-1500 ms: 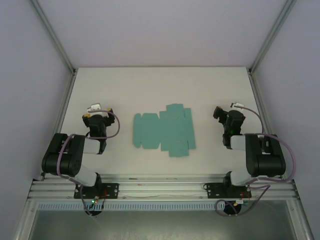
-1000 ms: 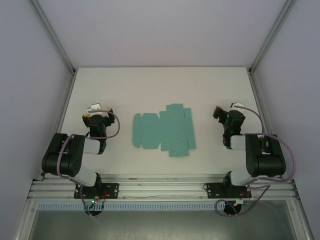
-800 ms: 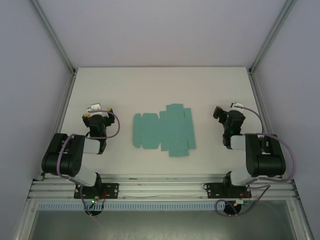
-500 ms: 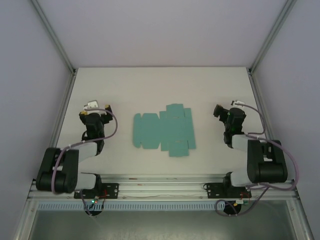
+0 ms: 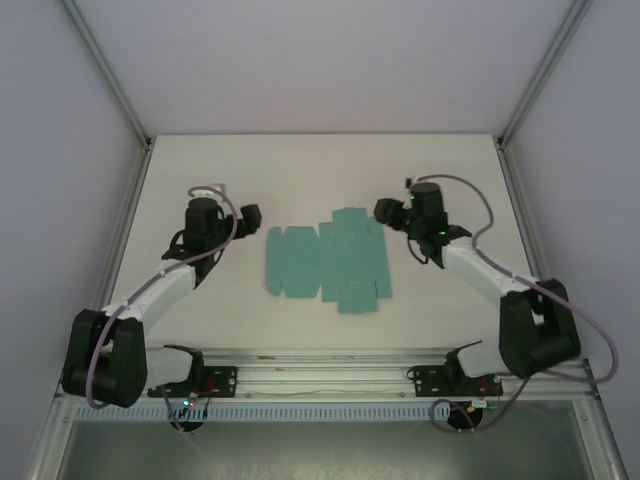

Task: Assemble paper box

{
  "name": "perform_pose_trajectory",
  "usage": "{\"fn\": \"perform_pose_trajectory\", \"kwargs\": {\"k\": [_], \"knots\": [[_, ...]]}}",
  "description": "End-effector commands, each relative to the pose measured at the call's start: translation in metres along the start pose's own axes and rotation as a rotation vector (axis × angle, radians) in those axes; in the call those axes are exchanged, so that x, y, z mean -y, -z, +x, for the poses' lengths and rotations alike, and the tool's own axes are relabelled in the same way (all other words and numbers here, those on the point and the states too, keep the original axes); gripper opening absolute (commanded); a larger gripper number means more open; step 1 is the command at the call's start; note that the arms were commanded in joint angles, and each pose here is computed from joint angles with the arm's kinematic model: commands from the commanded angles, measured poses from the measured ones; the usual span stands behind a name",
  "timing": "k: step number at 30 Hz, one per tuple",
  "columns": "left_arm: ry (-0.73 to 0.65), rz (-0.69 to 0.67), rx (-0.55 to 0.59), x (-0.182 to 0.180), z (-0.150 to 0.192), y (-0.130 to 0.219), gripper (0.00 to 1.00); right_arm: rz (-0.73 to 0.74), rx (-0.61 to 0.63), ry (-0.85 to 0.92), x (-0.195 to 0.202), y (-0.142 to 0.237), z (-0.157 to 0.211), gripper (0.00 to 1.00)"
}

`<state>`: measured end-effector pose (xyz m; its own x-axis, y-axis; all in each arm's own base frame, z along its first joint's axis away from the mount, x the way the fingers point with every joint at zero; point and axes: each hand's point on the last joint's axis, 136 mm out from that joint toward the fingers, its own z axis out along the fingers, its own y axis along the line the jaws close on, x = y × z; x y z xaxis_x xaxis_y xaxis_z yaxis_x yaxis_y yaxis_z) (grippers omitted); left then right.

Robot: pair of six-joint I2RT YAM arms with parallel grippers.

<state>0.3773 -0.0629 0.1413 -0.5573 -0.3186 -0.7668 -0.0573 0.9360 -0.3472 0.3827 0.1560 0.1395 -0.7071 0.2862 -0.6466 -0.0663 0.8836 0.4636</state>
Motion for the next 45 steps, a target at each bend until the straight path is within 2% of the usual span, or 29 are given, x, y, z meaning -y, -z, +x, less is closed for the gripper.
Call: {"fn": "perform_pose_trajectory", "kwargs": {"k": [1,4,10,15,17,22,26,28,30,32,34,37,38,39,42,45], "knots": [[0.038,0.056,-0.166,0.017,0.031,-0.005,1.0,-0.02,-0.245,-0.13,-0.004,-0.021,0.054,0.43],[0.039,0.118,-0.242,0.027,0.051,-0.013,1.0,-0.002,-0.317,-0.149,0.003,-0.039,0.074,0.37],[0.074,0.214,-0.36,0.04,0.083,-0.027,1.0,0.166,-0.42,-0.189,0.047,-0.062,0.117,0.29],[0.104,0.338,-0.415,0.061,0.098,-0.033,0.99,0.197,-0.448,-0.218,0.061,-0.068,0.138,0.3],[0.115,0.38,-0.428,0.069,0.101,-0.035,0.96,0.208,-0.442,-0.229,0.064,-0.068,0.141,0.31],[0.152,0.453,-0.448,0.084,0.105,-0.039,0.71,0.218,-0.433,-0.239,0.069,-0.068,0.144,0.32],[0.164,0.475,-0.414,0.089,0.097,-0.038,0.43,0.205,-0.429,-0.236,0.066,-0.068,0.143,0.32],[0.159,0.486,-0.383,0.093,0.088,-0.035,0.23,0.184,-0.42,-0.227,0.061,-0.068,0.138,0.34],[0.148,0.487,-0.348,0.095,0.077,-0.031,0.07,0.162,-0.399,-0.202,0.055,-0.063,0.126,0.38],[0.132,0.506,-0.302,0.102,0.061,-0.024,0.0,0.14,-0.362,-0.174,0.047,-0.055,0.106,0.45],[0.117,0.529,-0.243,0.11,0.039,-0.012,0.0,0.098,-0.301,-0.147,0.036,-0.04,0.079,0.56],[0.099,0.568,-0.151,0.124,0.004,0.012,0.0,-0.025,-0.208,-0.112,0.016,-0.01,0.041,0.78],[0.092,0.599,-0.118,0.131,-0.008,0.024,0.0,-0.075,-0.181,-0.096,0.009,0.003,0.03,0.94],[0.087,0.628,-0.091,0.138,-0.02,0.035,0.0,-0.116,-0.16,-0.077,0.004,0.014,0.023,1.0],[0.1,0.69,-0.038,0.154,-0.051,0.068,0.0,-0.279,-0.124,-0.02,-0.015,0.048,0.008,1.0],[0.101,0.75,-0.003,0.166,-0.07,0.095,0.0,-0.379,-0.068,-0.003,-0.022,0.074,-0.006,1.0]]}}
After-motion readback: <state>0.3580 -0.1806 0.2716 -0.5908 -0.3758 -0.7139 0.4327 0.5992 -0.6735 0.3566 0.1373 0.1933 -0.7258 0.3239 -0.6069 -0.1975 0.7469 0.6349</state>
